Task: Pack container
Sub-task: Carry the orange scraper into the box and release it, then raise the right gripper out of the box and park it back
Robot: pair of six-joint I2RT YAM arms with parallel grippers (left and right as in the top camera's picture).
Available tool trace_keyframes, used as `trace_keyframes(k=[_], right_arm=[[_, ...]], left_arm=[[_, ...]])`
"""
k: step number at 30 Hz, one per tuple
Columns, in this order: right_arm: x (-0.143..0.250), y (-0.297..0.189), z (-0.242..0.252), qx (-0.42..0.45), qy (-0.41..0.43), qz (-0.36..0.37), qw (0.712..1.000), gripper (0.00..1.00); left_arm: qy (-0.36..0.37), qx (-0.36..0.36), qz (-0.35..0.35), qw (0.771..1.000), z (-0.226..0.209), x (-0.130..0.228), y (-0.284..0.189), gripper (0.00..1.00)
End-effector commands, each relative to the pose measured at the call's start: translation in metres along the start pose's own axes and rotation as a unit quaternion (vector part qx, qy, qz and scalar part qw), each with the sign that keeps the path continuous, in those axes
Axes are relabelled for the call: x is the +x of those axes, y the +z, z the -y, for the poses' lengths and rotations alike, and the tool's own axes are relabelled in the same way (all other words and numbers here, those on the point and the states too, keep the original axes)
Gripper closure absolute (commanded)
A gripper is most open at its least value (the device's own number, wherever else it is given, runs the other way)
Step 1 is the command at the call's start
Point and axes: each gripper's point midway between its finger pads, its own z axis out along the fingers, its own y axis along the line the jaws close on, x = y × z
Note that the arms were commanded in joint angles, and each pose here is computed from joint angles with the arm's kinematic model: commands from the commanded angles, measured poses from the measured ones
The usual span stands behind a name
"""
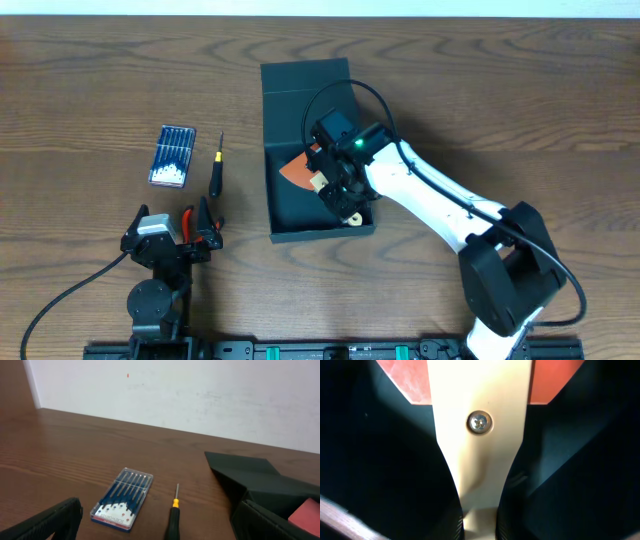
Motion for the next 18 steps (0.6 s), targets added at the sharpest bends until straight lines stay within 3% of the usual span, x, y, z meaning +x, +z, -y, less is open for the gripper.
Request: trace_keyframes(k=[1, 2, 3, 4, 6, 13, 18], right_arm=[[0.002, 0.014, 0.002, 0.005, -0.011, -0.017, 1.000, 0.80], [0.003, 0.015, 0.002, 0.005, -0.011, -0.019, 1.000, 0.72], [0.002, 0.017, 0.002, 0.005, -0.010, -0.020, 1.000, 0.52], [0.002, 0.017, 0.002, 0.005, -0.010, -0.020, 1.000, 0.39], [0.000, 0.017, 0.002, 0.005, -0.011, -0.016, 1.000, 0.27], [-0.019, -0.001, 0.000, 0.004, -0.001, 0.011, 1.000, 0.21], [-0.067, -0.067, -0.006, 0.005, 0.006, 0.085, 0.996, 0.17]], left_arm=[[0.008, -0.005, -0.011, 1.000, -0.003, 0.008, 0.001, 0.02], [0.008, -0.005, -0.011, 1.000, -0.003, 0.008, 0.000, 0.01], [0.008, -0.005, -0.011, 1.000, -0.003, 0.008, 0.001, 0.01], [0.008, -0.005, -0.011, 1.000, -0.003, 0.008, 0.001, 0.02], [0.008, -0.005, -0.011, 1.000, -0.003, 0.008, 0.001, 0.01], [0.008, -0.005, -0.011, 1.000, -0.003, 0.008, 0.000, 0.02], [0.008, -0.005, -0.011, 1.000, -0.003, 0.008, 0.000, 0.01]])
